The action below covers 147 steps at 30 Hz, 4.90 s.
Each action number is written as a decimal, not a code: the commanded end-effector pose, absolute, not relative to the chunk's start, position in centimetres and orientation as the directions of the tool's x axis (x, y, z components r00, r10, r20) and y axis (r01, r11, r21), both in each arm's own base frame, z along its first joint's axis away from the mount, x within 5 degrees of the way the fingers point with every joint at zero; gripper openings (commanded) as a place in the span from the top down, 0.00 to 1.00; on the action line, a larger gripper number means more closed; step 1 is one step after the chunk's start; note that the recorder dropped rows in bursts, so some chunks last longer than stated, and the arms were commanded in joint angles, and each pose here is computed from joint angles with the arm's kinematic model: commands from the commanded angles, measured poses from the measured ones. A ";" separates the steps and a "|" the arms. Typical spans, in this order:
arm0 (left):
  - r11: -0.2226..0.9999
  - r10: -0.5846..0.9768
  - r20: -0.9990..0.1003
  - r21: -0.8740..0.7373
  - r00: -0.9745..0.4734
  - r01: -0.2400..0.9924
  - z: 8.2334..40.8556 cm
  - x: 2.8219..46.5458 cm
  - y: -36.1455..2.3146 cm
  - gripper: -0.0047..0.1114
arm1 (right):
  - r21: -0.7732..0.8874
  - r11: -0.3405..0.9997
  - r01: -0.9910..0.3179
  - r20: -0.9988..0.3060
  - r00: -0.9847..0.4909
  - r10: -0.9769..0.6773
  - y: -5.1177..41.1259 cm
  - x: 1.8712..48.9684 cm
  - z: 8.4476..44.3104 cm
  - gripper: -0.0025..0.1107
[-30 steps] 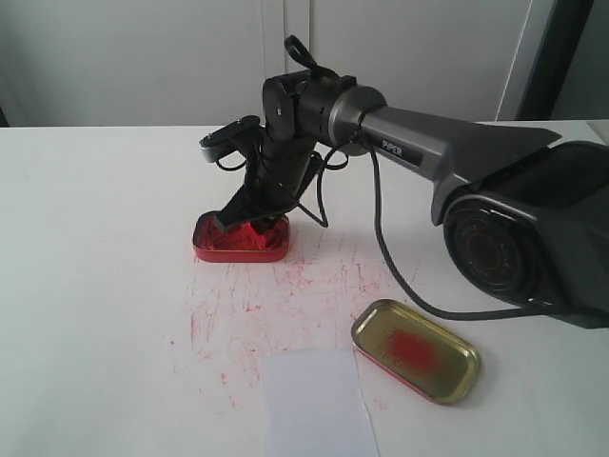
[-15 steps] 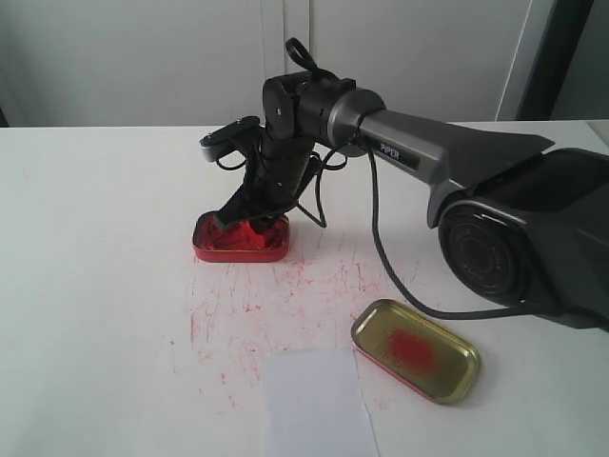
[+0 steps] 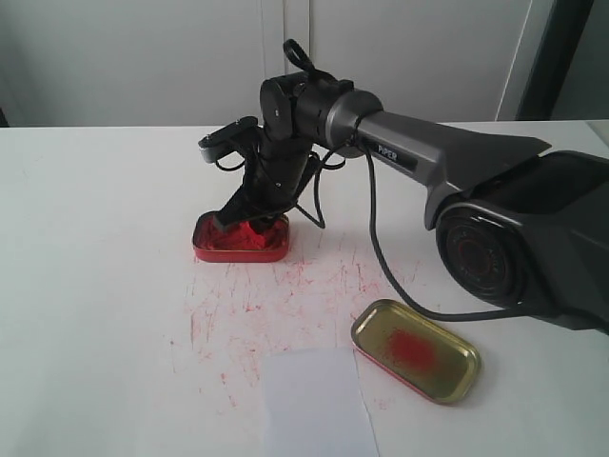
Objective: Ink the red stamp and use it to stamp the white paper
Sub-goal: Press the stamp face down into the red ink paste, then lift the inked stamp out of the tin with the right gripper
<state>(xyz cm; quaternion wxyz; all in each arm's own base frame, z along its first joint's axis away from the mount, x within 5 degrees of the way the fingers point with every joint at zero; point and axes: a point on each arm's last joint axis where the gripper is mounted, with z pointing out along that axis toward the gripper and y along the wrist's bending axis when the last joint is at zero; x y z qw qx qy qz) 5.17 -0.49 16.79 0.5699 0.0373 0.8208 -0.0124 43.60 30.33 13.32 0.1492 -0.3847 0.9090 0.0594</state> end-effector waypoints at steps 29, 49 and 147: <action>0.997 0.044 -0.938 0.020 -0.343 0.073 16.7 5.2 -0.5 0.96 | -0.070 0.679 -0.731 -0.385 -0.608 -0.695 29.7 43.3 18.9 0.98; 0.997 0.044 -0.938 0.020 -0.343 0.073 16.7 5.2 -0.5 0.96 | -0.186 0.389 -0.902 -0.312 -0.321 -0.894 29.7 43.4 17.6 0.98; 0.997 0.044 -0.938 0.020 -0.343 0.073 16.7 5.2 -0.5 0.96 | 0.422 0.728 -0.540 -0.359 -0.837 -0.413 28.5 41.1 25.7 0.98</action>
